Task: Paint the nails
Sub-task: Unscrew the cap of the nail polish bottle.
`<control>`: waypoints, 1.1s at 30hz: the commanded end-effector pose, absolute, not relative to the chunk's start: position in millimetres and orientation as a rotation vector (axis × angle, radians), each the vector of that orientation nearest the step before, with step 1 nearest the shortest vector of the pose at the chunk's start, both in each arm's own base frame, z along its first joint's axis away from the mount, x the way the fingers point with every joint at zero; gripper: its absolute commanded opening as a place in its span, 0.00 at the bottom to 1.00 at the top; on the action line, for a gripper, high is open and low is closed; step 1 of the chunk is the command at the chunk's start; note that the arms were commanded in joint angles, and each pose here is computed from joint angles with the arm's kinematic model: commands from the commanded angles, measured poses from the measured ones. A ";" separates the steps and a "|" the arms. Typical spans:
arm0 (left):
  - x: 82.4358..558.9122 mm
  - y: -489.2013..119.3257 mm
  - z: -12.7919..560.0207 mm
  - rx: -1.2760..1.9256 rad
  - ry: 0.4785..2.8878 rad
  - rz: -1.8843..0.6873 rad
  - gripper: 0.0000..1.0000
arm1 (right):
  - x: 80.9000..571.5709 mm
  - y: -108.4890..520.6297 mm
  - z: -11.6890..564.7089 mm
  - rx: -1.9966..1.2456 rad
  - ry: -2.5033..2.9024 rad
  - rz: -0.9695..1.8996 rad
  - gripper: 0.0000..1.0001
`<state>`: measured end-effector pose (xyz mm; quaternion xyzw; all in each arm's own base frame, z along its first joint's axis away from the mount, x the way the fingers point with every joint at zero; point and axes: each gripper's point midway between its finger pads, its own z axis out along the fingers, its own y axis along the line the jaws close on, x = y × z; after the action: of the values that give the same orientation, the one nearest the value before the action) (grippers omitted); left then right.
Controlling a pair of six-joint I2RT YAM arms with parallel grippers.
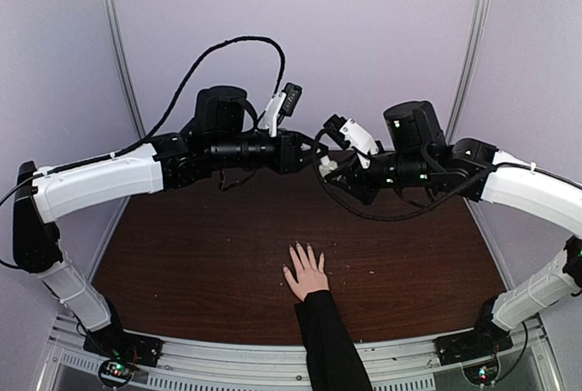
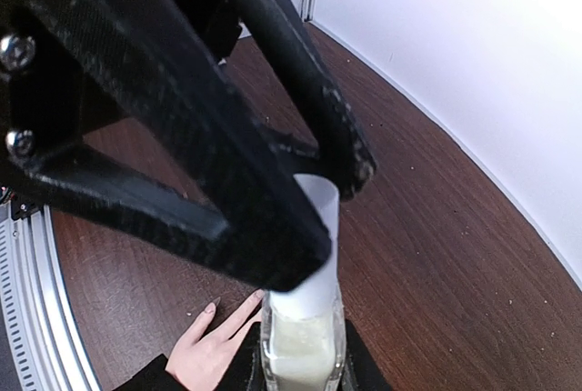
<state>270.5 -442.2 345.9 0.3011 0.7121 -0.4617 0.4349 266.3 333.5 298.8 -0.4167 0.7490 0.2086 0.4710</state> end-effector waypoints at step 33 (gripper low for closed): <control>122.2 -423.2 415.8 1.472 0.979 -1.555 0.31 | 138.3 363.8 382.3 -1.414 1.378 1.430 0.00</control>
<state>130.8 -421.7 398.6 0.5595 0.4318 -0.6049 0.3669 141.1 363.1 355.8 -0.5409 0.5637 0.5328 0.3253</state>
